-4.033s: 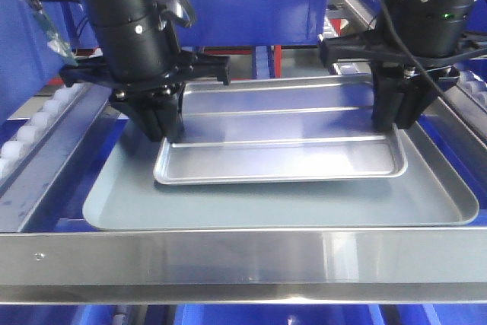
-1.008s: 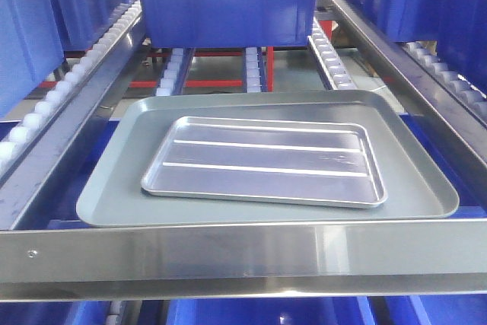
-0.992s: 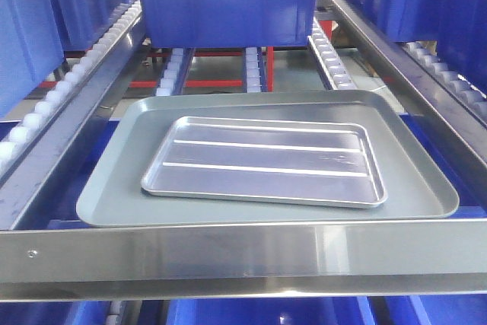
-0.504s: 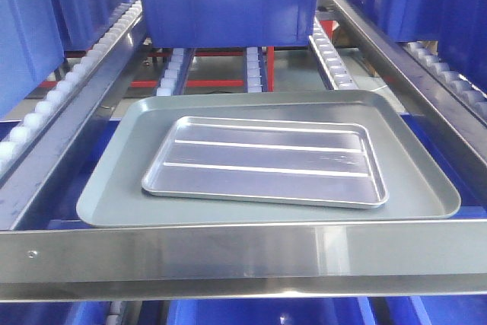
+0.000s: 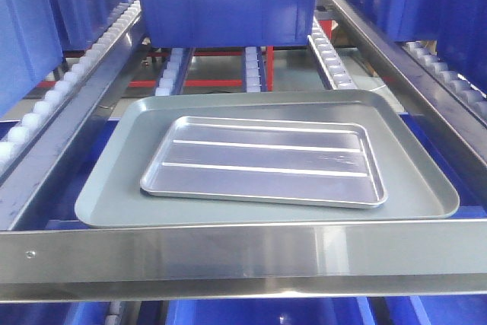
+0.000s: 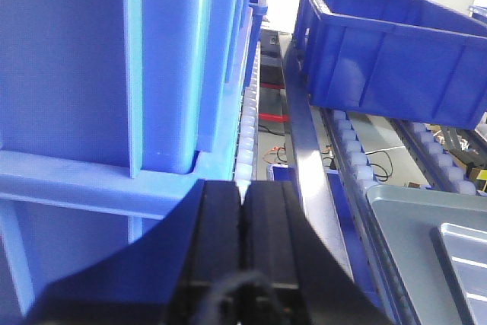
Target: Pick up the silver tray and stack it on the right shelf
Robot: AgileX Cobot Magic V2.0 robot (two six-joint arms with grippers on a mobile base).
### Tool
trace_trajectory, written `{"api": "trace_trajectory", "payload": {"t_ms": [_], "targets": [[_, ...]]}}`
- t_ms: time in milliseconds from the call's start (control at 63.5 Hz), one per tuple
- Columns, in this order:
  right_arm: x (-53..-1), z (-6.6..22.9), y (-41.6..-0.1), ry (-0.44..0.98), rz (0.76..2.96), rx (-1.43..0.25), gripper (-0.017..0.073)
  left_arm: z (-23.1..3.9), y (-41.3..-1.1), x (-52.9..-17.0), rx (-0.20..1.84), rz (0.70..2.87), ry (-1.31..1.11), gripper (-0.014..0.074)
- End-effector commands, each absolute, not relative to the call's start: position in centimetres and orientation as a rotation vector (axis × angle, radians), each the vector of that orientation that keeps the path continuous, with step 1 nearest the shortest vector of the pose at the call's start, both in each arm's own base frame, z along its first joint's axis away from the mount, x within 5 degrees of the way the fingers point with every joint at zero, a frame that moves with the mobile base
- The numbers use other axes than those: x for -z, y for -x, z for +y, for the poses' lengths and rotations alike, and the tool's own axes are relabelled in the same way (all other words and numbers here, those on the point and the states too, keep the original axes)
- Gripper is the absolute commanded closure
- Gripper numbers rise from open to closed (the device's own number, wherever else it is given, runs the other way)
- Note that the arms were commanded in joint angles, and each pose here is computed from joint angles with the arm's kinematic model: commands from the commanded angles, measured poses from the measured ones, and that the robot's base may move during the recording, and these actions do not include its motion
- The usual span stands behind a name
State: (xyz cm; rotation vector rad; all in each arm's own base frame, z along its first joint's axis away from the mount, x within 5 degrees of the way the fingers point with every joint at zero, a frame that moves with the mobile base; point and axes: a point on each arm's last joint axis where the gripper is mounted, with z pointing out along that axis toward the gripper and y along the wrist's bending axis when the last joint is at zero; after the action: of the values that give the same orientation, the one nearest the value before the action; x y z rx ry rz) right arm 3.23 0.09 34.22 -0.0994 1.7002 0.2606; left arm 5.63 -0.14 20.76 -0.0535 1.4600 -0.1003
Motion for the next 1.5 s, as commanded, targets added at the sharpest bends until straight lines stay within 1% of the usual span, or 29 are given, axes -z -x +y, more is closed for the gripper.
{"api": "trace_trajectory", "payload": {"t_ms": [0, 236, 331, 599, 851, 992, 1103, 1197, 1276, 1323, 1481], "targets": [[-35.7, 0.1, -3.3, 0.116, 1.599, -0.252, 0.0503, -0.1, -5.5, -21.0, 0.106, 1.370, 0.055, 0.0694], [-35.7, 0.1, -3.3, 0.116, 1.599, -0.252, 0.0503, -0.1, -5.5, -21.0, 0.106, 1.370, 0.055, 0.0694], [-35.9, -0.1, -3.3, 0.130, 1.574, -0.203, 0.0503, -0.1, -5.5, -21.0, 0.106, 1.370, 0.055, 0.0694], [-35.0, 0.1, -3.8, 0.134, 1.579, -0.183, 0.0503, -0.1, -5.5, -21.0, 0.106, 1.370, 0.055, 0.0694], [-31.4, 0.5, -5.5, 0.095, 1.565, -0.054, 0.0503, -0.1, -5.5, -21.0, 0.106, 1.370, 0.055, 0.0694], [-28.3, 0.0, -5.8, 0.003, 1.504, 0.005, 0.0503, -0.1, -5.5, -21.0, 0.106, 1.370, 0.055, 0.0694], [-25.5, -0.3, -5.3, -0.041, 1.452, 0.048, 0.0503, -0.1, -5.5, -21.0, 0.106, 1.370, 0.055, 0.0694], [-23.4, -0.3, -5.0, -0.050, 1.412, 0.051, 0.0503, -0.1, -5.5, -21.0, 0.106, 1.370, 0.055, 0.0694], [-21.6, -0.4, -5.4, -0.083, 1.400, 0.020, 0.0503, -0.1, -5.5, -21.0, 0.106, 1.370, 0.055, 0.0694], [-21.5, -0.4, -5.4, -0.099, 1.427, 0.000, 0.0503, -0.1, -5.5, -21.1, 0.106, 1.368, 0.054, 0.0694], [-21.5, -0.4, -5.3, -0.099, 1.423, 0.000, 0.0503, -0.1, -5.5, -21.1, 0.106, 1.368, 0.054, 0.0694]]}}
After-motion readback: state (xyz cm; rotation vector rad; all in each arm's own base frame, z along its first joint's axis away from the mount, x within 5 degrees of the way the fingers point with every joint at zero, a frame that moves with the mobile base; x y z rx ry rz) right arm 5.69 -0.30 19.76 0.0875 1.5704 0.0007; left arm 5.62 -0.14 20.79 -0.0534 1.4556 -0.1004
